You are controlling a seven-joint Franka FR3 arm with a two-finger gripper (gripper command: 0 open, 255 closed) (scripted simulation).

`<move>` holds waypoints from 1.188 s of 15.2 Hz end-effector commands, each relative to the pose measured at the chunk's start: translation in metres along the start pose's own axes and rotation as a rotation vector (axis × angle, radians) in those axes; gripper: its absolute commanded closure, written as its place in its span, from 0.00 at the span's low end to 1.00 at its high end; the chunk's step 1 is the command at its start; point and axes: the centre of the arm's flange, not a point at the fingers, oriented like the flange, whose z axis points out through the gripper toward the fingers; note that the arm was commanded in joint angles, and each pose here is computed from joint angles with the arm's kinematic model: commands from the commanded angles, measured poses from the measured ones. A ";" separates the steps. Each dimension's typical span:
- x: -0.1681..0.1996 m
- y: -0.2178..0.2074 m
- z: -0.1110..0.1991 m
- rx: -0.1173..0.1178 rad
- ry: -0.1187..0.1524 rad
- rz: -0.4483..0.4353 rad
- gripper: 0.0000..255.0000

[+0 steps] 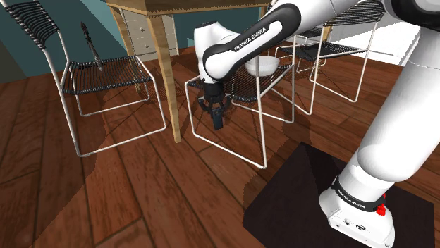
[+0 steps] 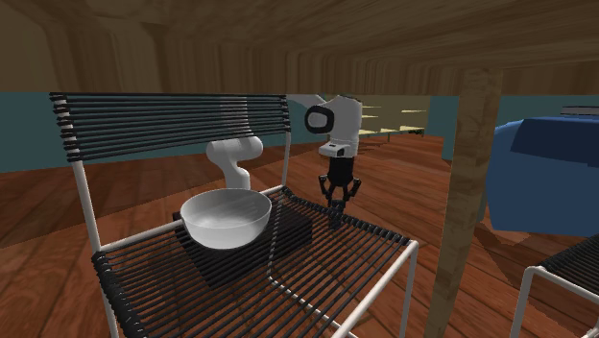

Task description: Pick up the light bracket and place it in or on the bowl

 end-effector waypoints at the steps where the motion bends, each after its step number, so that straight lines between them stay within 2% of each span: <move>1: 0.001 0.000 -0.011 0.000 0.000 0.000 1.00; 18: 0.005 0.008 -0.101 0.000 0.000 0.000 1.00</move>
